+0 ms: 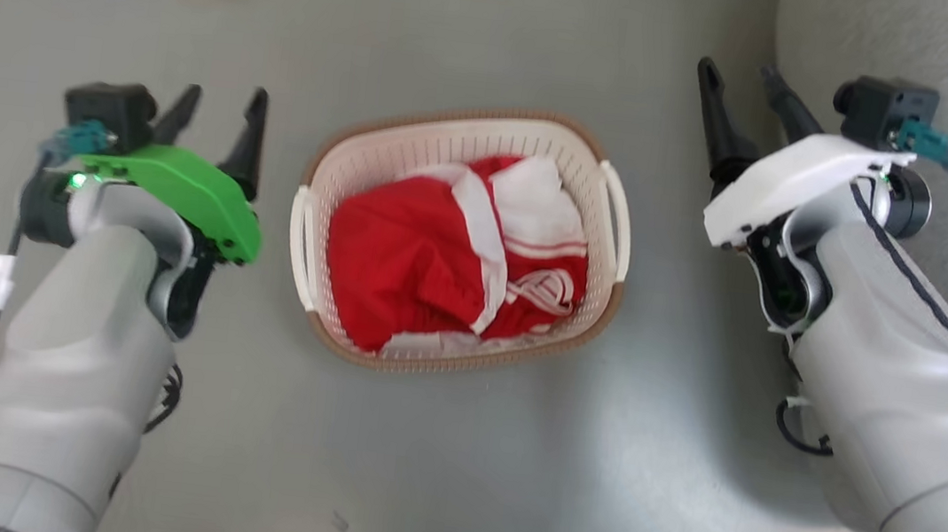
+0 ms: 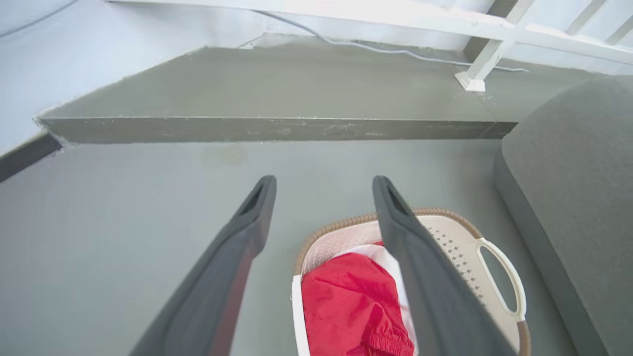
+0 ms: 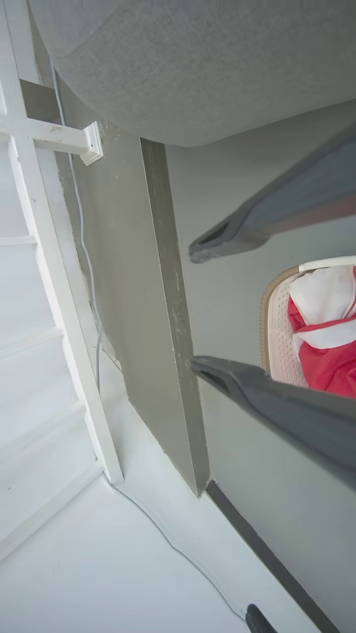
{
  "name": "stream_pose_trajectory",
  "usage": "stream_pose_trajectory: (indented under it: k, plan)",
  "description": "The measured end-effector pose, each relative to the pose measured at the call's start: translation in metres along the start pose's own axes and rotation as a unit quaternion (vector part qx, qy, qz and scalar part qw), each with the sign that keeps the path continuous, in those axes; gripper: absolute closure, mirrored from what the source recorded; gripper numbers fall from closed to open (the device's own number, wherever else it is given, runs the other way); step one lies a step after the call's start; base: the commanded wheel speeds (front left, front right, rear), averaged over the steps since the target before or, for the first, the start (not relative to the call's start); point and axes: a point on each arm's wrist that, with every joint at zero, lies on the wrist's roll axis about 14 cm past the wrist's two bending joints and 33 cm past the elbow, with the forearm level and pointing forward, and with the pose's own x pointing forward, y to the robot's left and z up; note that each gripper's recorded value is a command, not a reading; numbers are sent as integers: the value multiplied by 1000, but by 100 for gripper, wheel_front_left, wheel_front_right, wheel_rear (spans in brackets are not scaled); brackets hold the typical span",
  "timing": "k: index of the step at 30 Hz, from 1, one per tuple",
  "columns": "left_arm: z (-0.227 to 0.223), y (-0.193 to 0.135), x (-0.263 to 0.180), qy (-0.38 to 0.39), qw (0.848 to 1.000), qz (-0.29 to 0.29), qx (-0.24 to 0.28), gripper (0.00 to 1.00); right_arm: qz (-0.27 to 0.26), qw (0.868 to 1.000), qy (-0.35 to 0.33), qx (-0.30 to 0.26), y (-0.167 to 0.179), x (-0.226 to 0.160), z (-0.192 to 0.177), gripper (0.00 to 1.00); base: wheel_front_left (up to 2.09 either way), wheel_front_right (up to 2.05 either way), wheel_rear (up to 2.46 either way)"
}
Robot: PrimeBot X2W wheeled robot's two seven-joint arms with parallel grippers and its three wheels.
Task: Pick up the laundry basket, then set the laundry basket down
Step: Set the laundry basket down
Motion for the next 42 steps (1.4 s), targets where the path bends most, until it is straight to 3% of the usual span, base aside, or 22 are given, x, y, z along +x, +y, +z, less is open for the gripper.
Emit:
stream_pose_trajectory:
  k: [13, 26, 42]
  plan:
    - [73, -23, -54, -125, 991, 2, 44, 0, -40, 991, -111, -60, 2, -61, 66, 0, 0, 0, 0]
    - [75, -47, -124, -177, 983, 7, 50, 0, -40, 988, -128, -78, 26, -126, 52, 0, 0, 0, 0]
    - [36, -57, -180, -170, 984, 19, 42, 0, -46, 990, -119, -63, 39, -174, 20, 0, 0, 0, 0]
